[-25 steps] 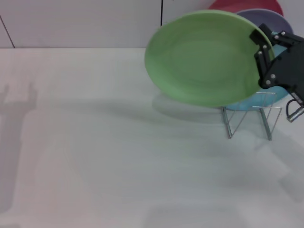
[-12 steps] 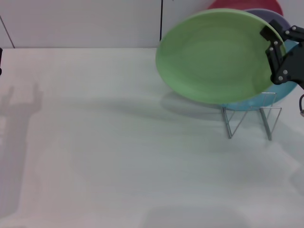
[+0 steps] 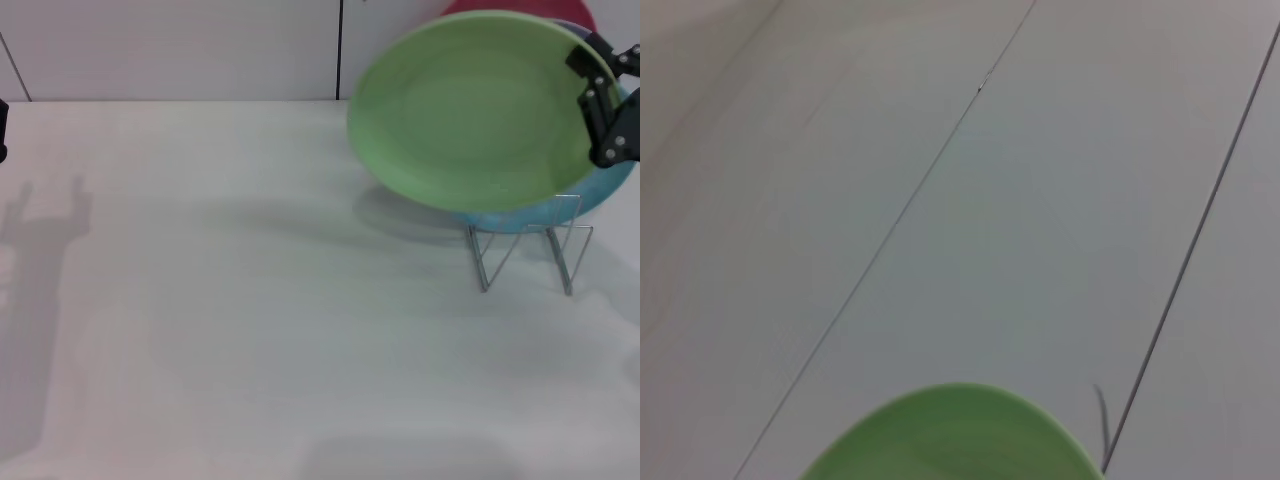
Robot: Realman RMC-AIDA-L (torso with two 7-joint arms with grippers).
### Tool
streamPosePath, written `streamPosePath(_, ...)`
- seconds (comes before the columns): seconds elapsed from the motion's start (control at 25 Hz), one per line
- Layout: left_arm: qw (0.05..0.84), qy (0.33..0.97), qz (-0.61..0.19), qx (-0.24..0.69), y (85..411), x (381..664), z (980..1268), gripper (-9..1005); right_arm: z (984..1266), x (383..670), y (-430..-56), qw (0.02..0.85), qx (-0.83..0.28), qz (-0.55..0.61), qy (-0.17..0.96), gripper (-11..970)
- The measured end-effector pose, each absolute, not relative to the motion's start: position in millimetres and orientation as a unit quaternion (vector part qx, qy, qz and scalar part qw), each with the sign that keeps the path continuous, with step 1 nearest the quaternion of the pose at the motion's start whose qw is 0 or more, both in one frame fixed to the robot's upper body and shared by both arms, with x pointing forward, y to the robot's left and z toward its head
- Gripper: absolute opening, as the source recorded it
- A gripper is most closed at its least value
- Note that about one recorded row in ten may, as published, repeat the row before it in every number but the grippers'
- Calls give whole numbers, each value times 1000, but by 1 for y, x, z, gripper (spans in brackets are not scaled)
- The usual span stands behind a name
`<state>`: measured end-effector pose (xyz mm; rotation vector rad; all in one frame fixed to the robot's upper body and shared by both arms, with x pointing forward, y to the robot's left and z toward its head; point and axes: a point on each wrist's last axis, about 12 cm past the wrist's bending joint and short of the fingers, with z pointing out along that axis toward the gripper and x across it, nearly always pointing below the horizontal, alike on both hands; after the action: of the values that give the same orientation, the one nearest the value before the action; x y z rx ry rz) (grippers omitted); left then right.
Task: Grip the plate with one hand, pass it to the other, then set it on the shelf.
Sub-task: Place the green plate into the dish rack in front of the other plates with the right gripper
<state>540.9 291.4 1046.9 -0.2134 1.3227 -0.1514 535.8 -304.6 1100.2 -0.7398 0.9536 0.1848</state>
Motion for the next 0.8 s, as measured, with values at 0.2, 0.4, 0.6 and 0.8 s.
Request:
streamPosePath(0.2, 781, 612, -71, -99, 291, 541, 1047, 668, 1106, 535, -313, 824, -347, 87, 440, 56)
streamPosePath(0.4, 781, 612, -72, -99, 291, 541, 1047, 668, 1107, 533, -323, 818, -349, 87, 449, 56)
streamPosePath(0.6, 781, 612, -73, -100, 291, 541, 1047, 668, 1110, 529, -336, 814, -351, 81, 455, 57)
streamPosePath(0.8, 780, 613, -77, -102, 289, 540, 1046, 668, 1112, 527, -344, 811, -354, 75, 459, 57)
